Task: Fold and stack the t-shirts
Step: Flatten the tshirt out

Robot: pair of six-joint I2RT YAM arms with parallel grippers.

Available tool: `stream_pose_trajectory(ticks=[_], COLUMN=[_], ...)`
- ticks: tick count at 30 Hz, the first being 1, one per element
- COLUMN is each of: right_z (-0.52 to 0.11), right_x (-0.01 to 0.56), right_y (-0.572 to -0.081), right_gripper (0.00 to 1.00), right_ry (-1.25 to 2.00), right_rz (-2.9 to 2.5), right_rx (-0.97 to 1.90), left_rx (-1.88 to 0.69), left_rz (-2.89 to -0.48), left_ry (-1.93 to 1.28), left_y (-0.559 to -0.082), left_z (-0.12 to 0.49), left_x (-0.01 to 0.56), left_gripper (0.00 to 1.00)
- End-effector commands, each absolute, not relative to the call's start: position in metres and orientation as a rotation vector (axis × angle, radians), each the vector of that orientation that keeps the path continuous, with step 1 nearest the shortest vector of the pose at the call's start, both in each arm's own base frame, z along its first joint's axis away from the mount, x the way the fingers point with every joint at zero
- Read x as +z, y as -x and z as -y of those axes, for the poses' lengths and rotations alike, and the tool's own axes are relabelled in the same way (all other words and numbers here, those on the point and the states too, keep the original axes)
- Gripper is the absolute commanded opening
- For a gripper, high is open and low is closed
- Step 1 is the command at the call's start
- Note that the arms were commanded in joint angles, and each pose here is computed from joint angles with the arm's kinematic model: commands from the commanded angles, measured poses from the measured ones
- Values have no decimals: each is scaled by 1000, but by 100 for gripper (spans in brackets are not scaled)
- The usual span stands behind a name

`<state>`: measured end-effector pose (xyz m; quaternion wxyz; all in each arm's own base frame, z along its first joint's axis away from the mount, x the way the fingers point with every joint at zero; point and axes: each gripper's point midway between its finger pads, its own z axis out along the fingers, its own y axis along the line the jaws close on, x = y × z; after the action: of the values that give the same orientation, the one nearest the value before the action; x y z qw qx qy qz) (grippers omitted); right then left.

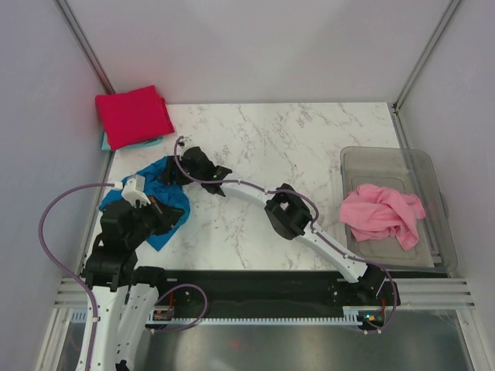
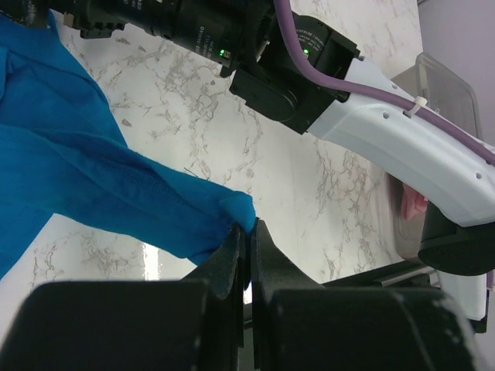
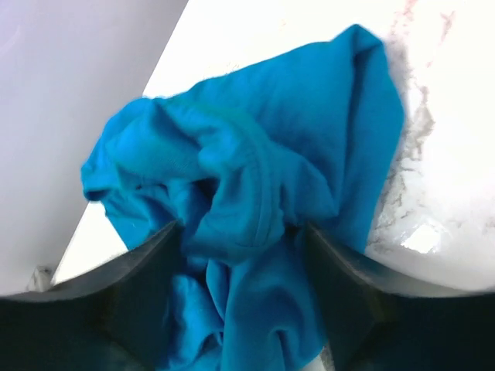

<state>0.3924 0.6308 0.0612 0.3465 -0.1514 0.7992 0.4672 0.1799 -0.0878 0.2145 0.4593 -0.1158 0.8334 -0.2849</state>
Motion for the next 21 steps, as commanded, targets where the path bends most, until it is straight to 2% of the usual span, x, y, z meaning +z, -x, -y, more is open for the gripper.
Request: stream_pose_trajectory(ticks=[1,2,3,6,10,11,12,14,15,17,21], right_z=[-631,-630,-627,-610,-548,-525,-488,-442,-399,-359,-265], right_x=[89,91,99,107,114,166,123,129,137,147,163], right_y=[-423,-425,-430,-441,-454,-455,-448,-439,-425,-405,-334], right_gripper=[65,55,31,0,0,0,0,0,0,0,0], right_ry=[254,244,232,207,146,80,41,-28,-91,-125,-212], right_rz=[-1947,-1940,-1918,-1929,-1979,-1906,-1985,-2000,-2011,-2013,-2071], right_rx=[1194,1184,1187,1130,981,976,898,811,723,648,497], left_rx=[-760,-761,-763,-764,-765,-765,-764,-760,-756,-749,-690], left_rz=[-2026,-2026,-2025,-2029,-2035,-2033,-2035,-2038,-2039,-2039,-2025], left_ry=[275,272,268,261,254,251,250,252,256,266,285], left_y=[-181,-180,-180,-180,-181,-180,-181,-182,-182,-183,-187], left_z=[95,95,96,96,97,97,97,97,96,95,86], left_x=[222,222,223,222,222,223,222,223,222,223,226], left_gripper=[2,2,2,2,2,2,2,2,2,2,2])
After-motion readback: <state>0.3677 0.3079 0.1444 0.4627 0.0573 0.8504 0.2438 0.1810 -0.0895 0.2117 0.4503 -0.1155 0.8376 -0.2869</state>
